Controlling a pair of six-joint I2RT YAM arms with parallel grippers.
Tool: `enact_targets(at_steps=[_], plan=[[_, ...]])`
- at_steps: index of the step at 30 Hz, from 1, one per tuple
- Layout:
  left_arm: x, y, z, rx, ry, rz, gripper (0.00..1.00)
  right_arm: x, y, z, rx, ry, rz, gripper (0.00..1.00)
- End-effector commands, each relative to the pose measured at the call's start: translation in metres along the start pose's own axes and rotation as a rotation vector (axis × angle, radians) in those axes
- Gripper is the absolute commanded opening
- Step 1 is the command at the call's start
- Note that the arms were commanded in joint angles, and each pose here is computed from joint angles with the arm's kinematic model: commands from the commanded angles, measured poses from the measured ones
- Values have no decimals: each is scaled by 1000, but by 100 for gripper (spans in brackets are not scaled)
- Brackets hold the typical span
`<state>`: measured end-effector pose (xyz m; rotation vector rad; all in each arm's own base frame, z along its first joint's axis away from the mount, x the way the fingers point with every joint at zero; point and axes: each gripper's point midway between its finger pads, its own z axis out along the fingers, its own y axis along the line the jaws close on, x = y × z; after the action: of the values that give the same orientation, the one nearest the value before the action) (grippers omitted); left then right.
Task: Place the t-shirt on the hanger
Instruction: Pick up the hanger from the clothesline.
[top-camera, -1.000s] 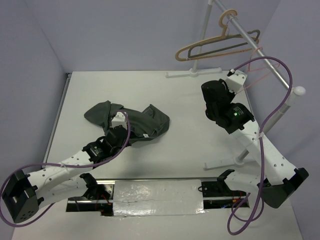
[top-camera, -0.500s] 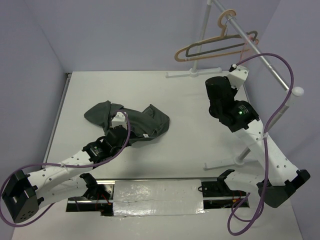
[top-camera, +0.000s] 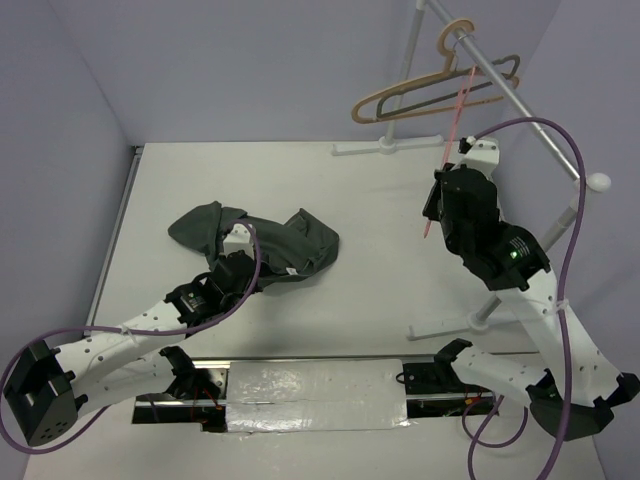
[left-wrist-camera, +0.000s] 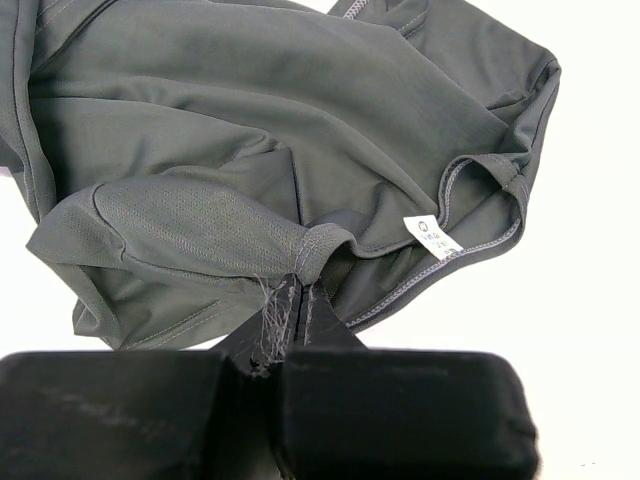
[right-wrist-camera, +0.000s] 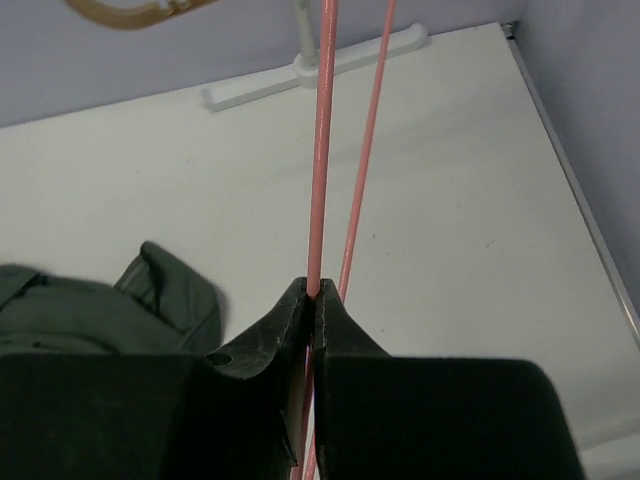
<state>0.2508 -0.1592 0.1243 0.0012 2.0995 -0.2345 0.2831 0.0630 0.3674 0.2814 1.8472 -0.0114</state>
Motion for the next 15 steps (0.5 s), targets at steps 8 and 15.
enact_targets(at_steps=[8,15], plan=[[-17,-3,-1,-5,-59,-28,0,39,43,-36,-425,47,-69,0],[-12,14,4,-123,-45,-20,0,124,75,-63,-747,241,-129,0]])
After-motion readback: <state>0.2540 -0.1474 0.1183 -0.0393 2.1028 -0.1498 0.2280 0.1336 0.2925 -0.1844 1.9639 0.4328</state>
